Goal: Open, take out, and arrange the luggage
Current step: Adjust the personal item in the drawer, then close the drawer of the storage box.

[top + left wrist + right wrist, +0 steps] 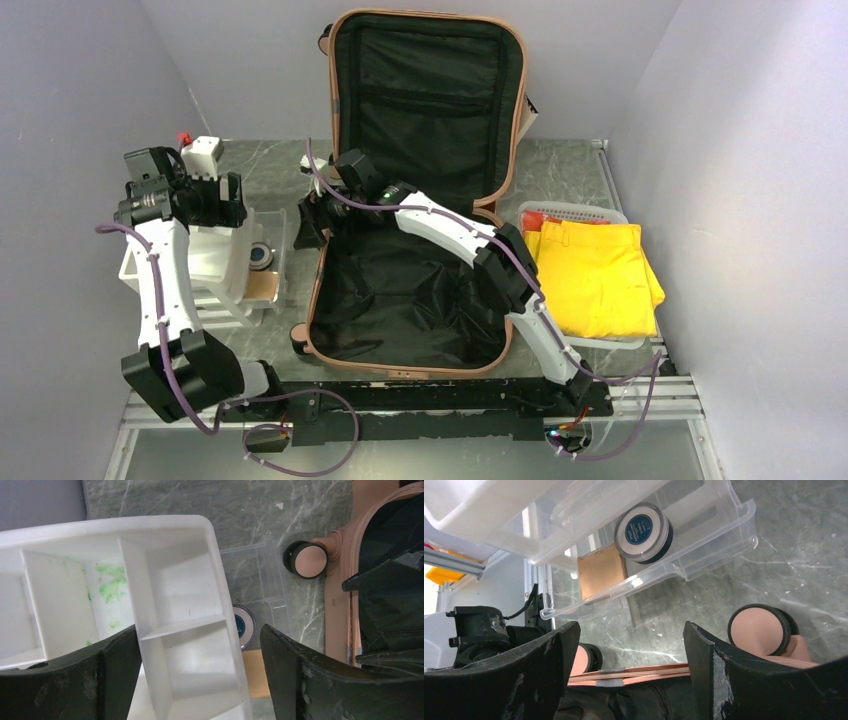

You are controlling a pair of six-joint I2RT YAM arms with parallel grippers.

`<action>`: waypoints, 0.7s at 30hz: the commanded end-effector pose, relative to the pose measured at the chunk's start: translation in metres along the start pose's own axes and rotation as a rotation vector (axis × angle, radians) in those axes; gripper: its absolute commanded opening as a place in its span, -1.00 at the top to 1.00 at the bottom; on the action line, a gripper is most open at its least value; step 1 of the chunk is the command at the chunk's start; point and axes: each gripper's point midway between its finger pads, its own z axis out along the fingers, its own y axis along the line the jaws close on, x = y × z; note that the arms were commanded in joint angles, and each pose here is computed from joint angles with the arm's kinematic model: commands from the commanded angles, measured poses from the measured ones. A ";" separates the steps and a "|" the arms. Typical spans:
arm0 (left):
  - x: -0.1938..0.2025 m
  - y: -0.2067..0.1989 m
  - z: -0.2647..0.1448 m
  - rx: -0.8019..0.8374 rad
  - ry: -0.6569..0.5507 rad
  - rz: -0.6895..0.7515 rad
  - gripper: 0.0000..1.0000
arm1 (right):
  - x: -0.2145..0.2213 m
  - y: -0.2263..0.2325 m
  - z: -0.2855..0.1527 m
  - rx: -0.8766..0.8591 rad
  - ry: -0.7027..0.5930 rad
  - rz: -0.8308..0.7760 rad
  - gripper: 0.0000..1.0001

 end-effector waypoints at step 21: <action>-0.029 -0.023 -0.033 0.033 -0.103 0.093 -0.51 | -0.016 0.002 0.005 -0.020 -0.041 0.009 -0.53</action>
